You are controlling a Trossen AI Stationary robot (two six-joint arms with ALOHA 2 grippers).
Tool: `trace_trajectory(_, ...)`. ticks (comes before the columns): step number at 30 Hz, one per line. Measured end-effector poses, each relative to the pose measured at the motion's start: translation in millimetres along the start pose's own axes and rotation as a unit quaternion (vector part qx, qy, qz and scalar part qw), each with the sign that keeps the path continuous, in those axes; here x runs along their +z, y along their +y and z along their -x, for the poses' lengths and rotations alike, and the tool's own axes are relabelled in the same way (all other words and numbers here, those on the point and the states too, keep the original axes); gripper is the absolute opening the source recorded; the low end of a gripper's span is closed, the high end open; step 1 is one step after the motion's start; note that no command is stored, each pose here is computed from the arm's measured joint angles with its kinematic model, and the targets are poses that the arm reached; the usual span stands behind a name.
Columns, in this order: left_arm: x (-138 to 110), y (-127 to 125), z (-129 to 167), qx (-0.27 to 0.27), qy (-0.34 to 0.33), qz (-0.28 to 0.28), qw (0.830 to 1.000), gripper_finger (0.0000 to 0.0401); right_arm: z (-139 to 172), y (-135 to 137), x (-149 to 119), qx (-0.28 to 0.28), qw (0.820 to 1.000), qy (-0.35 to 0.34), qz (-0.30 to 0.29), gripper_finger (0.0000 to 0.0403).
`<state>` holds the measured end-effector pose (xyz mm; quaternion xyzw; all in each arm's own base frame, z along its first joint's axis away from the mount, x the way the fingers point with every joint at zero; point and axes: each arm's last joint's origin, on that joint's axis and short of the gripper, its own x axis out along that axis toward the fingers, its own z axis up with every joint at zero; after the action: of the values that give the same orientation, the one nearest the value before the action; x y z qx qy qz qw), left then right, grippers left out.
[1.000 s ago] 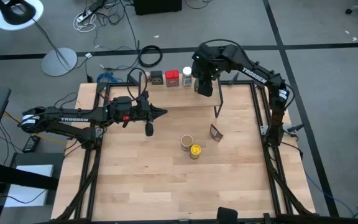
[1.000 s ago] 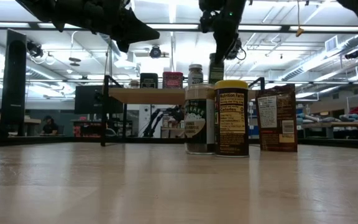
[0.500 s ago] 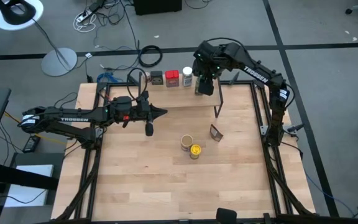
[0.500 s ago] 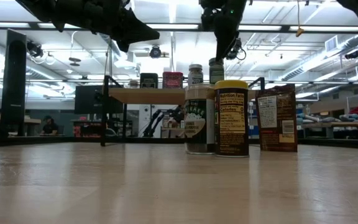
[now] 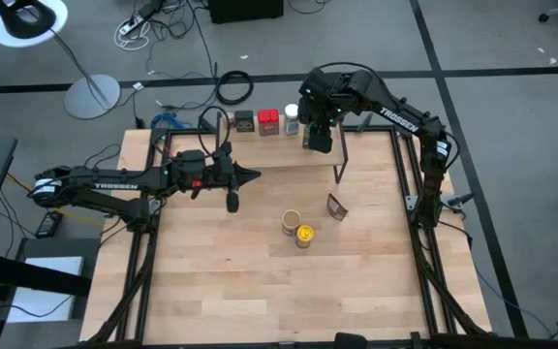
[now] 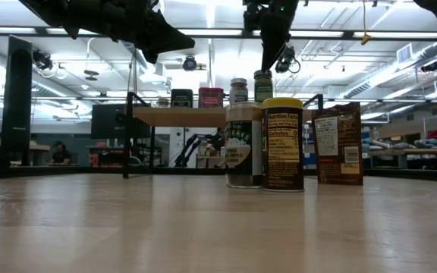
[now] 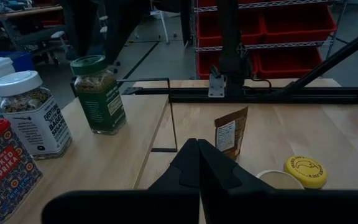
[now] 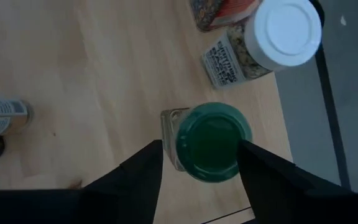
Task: Shelf spices
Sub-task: Put the green seasoning bottle on the shelf
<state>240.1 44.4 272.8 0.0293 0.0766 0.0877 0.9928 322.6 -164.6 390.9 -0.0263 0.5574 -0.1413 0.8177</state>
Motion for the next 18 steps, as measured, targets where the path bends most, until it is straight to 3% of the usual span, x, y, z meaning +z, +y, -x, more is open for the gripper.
trace_trajectory(14, 0, 0, 0, 0.0, 0.002, -0.001, 1.0, 0.0001, 17, 34, 7, -0.04, 0.998, -0.016, 0.038, 0.0202)
trace_trajectory(18, 0, 0, 0, 0.0, 0.002, -0.001, 1.0, 0.0001, 19, 48, 9, -0.032, 0.998, -0.018, 0.049, 0.0175)
